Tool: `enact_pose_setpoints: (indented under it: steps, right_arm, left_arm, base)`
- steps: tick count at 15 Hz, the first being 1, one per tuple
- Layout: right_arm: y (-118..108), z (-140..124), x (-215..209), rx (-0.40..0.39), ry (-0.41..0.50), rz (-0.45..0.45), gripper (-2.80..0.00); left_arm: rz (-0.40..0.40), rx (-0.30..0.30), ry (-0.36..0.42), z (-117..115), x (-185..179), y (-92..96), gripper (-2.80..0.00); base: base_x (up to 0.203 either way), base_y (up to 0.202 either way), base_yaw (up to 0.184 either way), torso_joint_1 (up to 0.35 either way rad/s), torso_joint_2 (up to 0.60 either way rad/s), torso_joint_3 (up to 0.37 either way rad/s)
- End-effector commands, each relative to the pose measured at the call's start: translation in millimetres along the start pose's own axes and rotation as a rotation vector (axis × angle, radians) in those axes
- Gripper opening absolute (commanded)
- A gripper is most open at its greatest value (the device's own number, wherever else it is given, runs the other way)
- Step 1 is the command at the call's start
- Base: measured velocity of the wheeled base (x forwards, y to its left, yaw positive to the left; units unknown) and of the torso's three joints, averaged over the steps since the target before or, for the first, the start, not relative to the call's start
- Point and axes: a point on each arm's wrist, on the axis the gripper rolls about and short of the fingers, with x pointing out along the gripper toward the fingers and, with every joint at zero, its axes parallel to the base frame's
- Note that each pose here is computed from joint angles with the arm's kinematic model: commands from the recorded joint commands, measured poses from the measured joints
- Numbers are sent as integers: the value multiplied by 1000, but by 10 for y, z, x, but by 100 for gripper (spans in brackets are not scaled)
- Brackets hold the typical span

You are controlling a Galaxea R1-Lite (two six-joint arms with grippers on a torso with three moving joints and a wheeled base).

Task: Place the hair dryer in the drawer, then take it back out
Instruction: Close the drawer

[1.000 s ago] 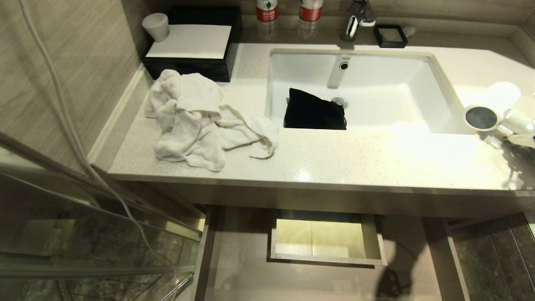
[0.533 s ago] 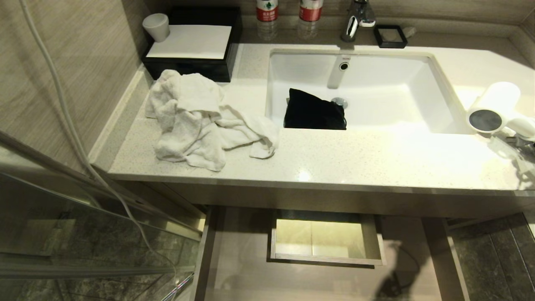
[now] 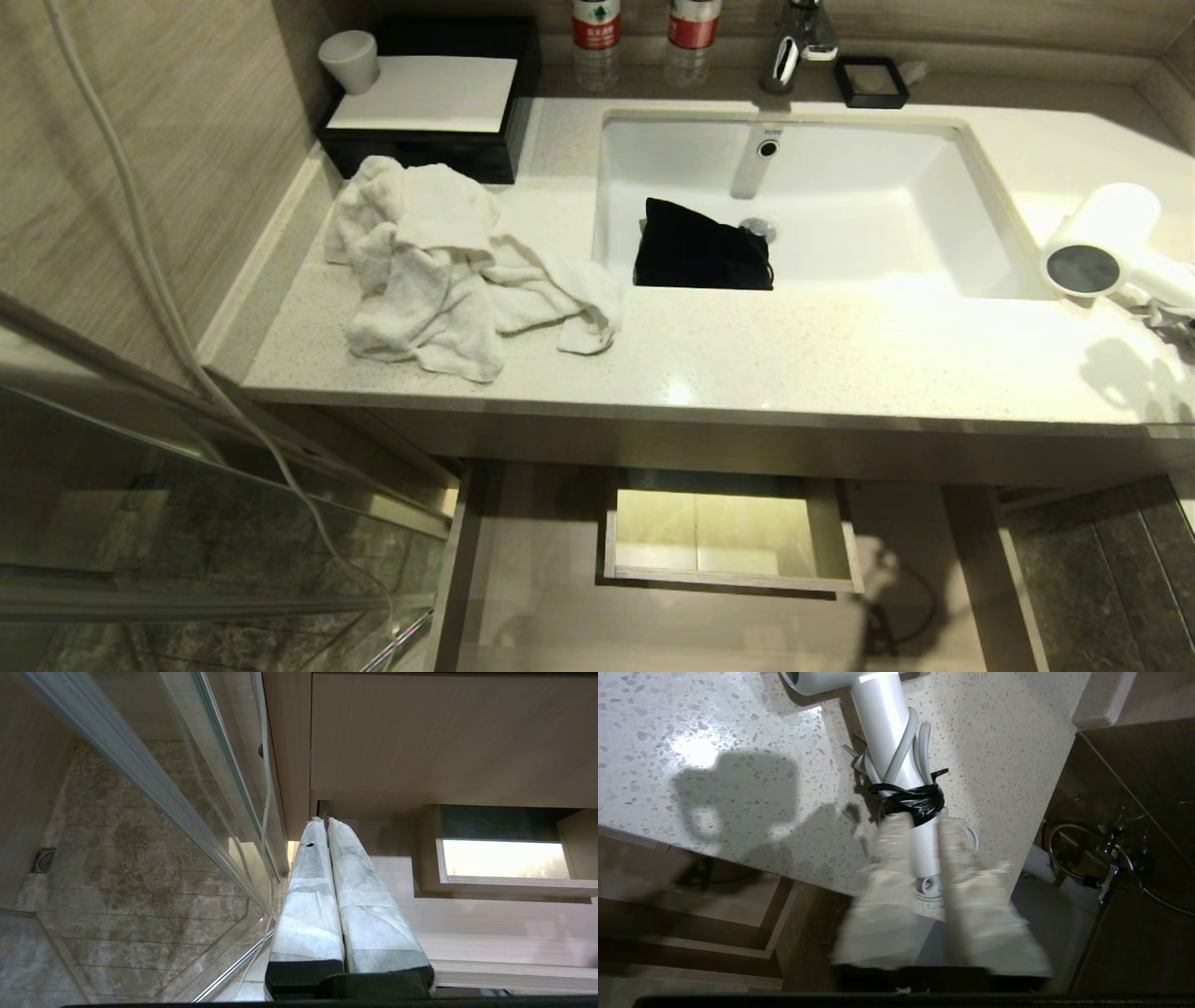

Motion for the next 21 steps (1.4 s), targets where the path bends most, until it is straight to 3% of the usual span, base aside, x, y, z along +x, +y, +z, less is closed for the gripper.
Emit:
enact_pose_setpoints:
  steps: [1,3,6,11,14,21]
  right_arm:
    - [138,42,-289,-16,-23,-30,-280]
    - [184,39,-349,-14,-19,-42,-280]
    - [307,-1,-439,52,-3,-41,-280]
    - [384,-5,-470,58,-20,-36,-280]
    - [435,1,-410,127,-65,-31,-280]
    - [492,-18,-441,127,-67,-22,-280]
  left_arm:
    - [0,0,2,-4,1,0,-280]
    - [0,0,2,-4,1,0,-280]
    - [0,0,2,-4,1,0,-280]
    - [0,0,2,-4,1,0,-280]
    - [0,0,1,-3,1,0,-280]
    - [0,0,1,-3,1,0,-280]
  base:
    - [0,0,0,0,0,0]
    - [0,0,0,0,0,0]
    - [0,0,0,-60,33,-45]
    - [0,0,0,-283,92,-181]
    - [0,0,0,-291,54,-233]
    - [0,0,0,-259,-5,-267]
